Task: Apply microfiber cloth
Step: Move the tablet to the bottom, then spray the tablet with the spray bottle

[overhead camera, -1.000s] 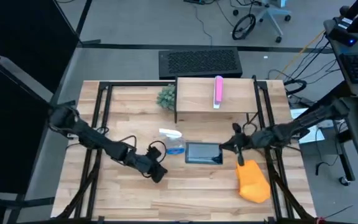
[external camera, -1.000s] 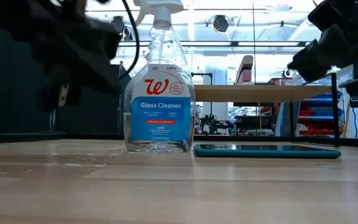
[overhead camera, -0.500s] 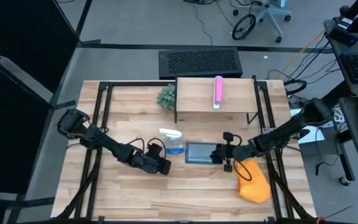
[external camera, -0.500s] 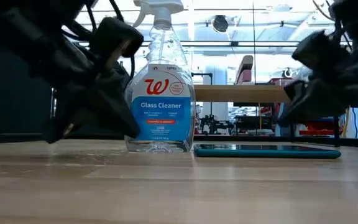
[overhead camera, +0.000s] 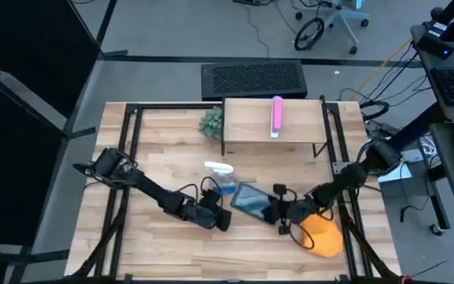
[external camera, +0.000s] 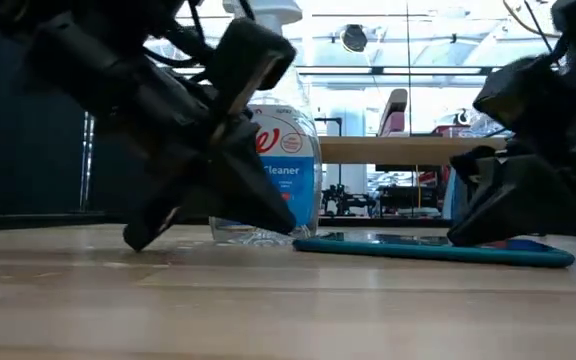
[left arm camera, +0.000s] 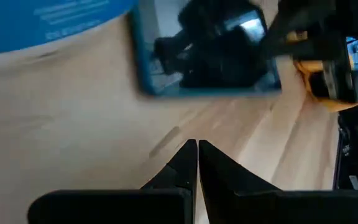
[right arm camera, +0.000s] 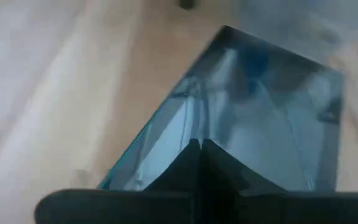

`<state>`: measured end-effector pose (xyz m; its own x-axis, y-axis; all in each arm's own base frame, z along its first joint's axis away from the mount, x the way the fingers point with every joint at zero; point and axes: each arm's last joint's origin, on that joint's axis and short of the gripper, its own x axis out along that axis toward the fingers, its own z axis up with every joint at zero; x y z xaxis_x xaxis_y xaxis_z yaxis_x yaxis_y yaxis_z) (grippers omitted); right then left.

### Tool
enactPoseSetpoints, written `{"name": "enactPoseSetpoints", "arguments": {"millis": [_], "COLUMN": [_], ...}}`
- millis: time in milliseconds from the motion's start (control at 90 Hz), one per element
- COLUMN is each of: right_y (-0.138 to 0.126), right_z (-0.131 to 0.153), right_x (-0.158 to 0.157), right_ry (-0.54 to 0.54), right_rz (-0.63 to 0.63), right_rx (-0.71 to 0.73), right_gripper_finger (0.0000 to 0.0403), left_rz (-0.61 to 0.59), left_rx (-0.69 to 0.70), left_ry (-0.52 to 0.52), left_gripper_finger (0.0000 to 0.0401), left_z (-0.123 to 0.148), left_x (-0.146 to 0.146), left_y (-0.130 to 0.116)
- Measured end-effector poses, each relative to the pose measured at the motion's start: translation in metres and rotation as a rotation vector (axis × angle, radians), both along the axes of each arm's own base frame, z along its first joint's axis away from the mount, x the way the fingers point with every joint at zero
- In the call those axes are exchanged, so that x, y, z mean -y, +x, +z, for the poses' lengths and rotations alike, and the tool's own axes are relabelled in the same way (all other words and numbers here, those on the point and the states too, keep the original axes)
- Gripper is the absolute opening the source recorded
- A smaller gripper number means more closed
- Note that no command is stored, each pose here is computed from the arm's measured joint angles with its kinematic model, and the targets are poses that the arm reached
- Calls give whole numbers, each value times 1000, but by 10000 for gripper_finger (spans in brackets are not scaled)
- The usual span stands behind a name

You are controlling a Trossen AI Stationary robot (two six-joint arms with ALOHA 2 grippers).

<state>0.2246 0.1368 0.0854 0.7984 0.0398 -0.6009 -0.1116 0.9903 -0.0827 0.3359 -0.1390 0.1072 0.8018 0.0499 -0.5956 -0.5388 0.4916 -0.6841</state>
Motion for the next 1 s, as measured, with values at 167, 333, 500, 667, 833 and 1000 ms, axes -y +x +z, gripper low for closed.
{"name": "enactPoseSetpoints", "arguments": {"millis": [167, 333, 500, 667, 833, 1000], "right_y": [6, 1, -10, -22, -37, -50], "right_z": [0, 6, 30, 53, 68, 65], "right_x": [-32, -41, -40, -37, -38, -41], "right_ry": [6, 2, 24, 75, 96, 150], "right_rz": [152, 188, 218, 172, 172, 109], "right_rx": [-13, -14, -20, -21, -32, -120], "right_gripper_finger": [0, 0, 0, 10, 45, 77], "left_rz": [-5, -30, -56, -63, -51, -57], "left_rx": [-1, 4, 17, 24, 21, -69], "left_ry": [-5, -45, -131, -157, -194, -154], "left_gripper_finger": [0, 0, 9, 65, 143, 167], "left_z": [0, 1, 3, 4, 5, 19], "left_x": [0, 3, 6, 9, 11, 24], "left_y": [0, 0, 2, 1, 2, 12]}}
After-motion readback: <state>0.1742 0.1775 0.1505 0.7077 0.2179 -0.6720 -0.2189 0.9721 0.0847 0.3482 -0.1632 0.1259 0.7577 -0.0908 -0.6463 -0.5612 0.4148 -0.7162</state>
